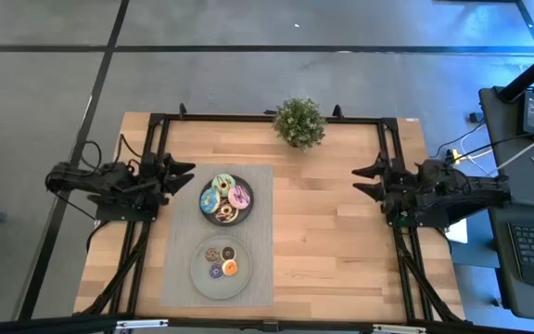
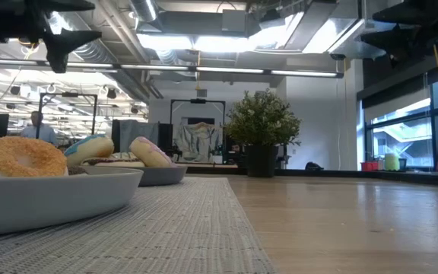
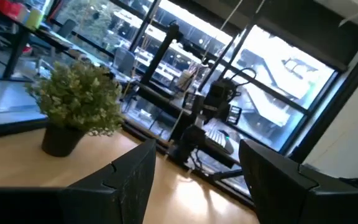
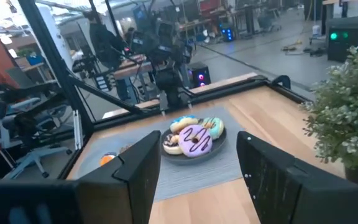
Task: Pick & Place donuts
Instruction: Return to Home Position
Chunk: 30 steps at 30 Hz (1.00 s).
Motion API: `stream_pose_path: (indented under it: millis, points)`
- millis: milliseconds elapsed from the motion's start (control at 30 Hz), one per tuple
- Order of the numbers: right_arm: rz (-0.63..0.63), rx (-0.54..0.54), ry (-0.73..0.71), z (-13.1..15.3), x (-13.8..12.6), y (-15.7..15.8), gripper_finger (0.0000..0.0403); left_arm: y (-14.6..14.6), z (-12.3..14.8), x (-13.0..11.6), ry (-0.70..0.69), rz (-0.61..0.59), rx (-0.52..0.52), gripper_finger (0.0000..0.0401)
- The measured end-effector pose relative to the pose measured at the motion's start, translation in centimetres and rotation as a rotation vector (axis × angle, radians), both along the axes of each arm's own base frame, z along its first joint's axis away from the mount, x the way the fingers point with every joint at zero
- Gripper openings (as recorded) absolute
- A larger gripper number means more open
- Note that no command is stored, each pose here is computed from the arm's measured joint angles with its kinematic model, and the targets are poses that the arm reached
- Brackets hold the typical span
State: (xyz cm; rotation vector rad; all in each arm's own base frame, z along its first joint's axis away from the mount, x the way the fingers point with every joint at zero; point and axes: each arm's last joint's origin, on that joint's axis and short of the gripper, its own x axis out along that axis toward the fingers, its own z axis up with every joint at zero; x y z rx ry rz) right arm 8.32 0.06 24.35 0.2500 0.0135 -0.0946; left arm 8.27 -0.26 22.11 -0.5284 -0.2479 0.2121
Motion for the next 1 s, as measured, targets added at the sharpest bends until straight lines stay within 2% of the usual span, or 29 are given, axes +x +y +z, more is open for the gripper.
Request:
stream_pose_path:
  millis: [167, 400, 700, 1000]
  points:
    - [0.03, 0.023, -0.073, -1.5, 0.2, 0.0, 0.0211, -0.1, -1.8, 0.7, -0.025, -0.027, -0.006, 0.0227]
    - [0.039, 0.061, -0.077, -3.6, 0.3, 0.1, 0.0211, -0.1, -3.5, 1.1, -0.019, -0.042, -0.014, 0.0226]
    - [0.038, 0.057, -0.056, -4.1, 0.2, 0.1, 0.0211, -0.2, -3.6, 1.2, -0.005, -0.084, 0.047, 0.0226]
    - [0.037, 0.031, -0.019, -4.4, 0.2, 0.1, 0.0211, -0.2, -4.9, 1.4, 0.124, -0.082, 0.05, 0.0227]
